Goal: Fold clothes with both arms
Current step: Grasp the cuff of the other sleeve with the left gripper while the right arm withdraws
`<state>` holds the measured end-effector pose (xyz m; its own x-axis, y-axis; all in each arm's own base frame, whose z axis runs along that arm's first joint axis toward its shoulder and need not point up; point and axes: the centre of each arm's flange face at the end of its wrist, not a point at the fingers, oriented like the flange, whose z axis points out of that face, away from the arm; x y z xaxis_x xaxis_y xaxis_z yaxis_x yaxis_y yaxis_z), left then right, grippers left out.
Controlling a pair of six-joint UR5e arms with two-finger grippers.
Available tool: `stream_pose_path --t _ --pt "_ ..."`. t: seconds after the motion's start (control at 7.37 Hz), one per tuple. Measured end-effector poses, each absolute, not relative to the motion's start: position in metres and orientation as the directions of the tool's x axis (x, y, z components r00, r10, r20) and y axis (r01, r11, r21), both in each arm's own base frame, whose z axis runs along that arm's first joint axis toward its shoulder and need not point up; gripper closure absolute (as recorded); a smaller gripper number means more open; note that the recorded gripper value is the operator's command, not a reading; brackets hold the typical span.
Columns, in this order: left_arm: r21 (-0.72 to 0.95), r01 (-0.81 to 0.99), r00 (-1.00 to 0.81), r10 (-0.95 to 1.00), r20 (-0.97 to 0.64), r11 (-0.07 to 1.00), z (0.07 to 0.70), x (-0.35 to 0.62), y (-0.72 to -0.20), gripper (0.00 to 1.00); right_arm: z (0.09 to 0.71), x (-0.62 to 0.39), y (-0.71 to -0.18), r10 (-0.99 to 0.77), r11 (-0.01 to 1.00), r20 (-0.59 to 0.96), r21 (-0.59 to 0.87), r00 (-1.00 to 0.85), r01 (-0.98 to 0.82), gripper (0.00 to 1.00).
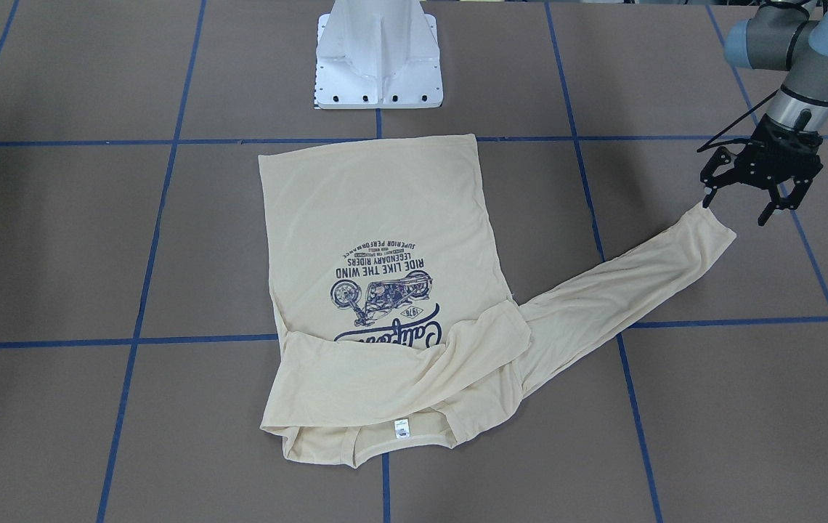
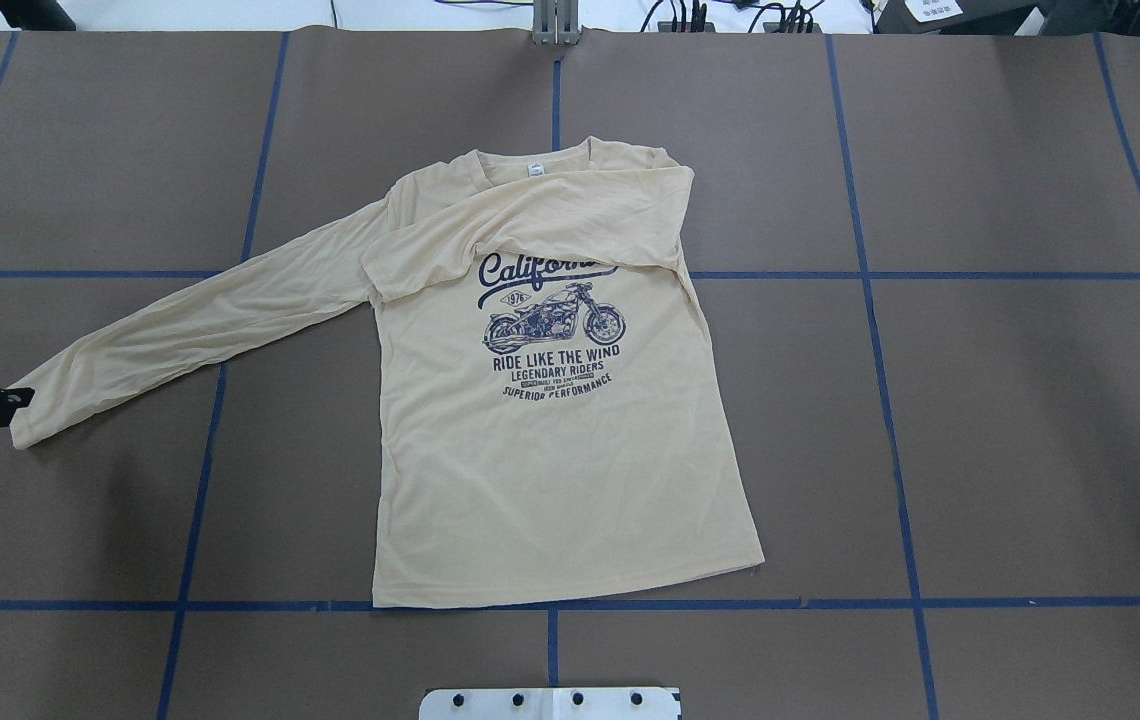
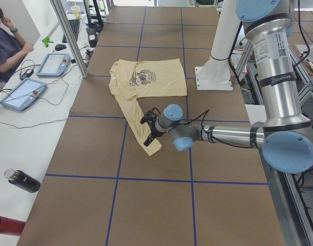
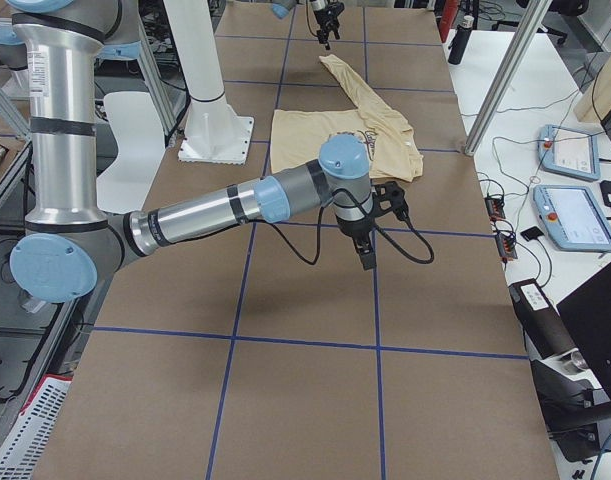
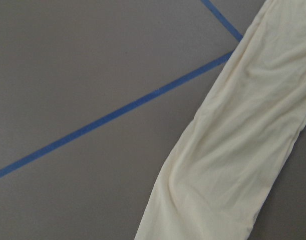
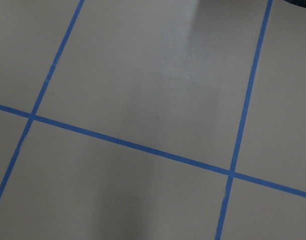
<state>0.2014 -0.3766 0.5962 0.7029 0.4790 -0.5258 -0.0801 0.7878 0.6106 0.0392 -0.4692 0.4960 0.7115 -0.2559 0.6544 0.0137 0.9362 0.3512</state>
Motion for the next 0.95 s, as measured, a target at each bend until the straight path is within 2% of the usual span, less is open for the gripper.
stream_pose_path --t 0.27,0.41,0.68,0.81,0.95 --pt "0.604 -0.126 0.7 0.502 -0.508 0.787 0.611 0.22 -0.366 0.0 0.505 0.045 -0.46 -0.246 0.939 0.656 0.344 0.714 0.007 0.0" --pt "0.603 -0.146 0.69 0.518 -0.506 0.784 0.613 0.228 -0.36 0.07 0.506 0.046 -0.459 -0.244 0.939 0.655 0.343 0.715 0.007 0.0" --pt "0.604 -0.171 0.675 0.539 -0.503 0.778 0.614 0.238 -0.353 0.32 0.507 0.046 -0.459 -0.243 0.94 0.655 0.342 0.716 0.006 0.0" --pt "0.605 -0.177 0.672 0.544 -0.501 0.776 0.615 0.24 -0.352 0.37 0.507 0.046 -0.459 -0.242 0.94 0.654 0.342 0.716 0.006 0.0" --pt "0.605 -0.179 0.672 0.546 -0.501 0.776 0.615 0.24 -0.352 0.37 0.507 0.046 -0.459 -0.241 0.94 0.655 0.341 0.716 0.005 0.0"
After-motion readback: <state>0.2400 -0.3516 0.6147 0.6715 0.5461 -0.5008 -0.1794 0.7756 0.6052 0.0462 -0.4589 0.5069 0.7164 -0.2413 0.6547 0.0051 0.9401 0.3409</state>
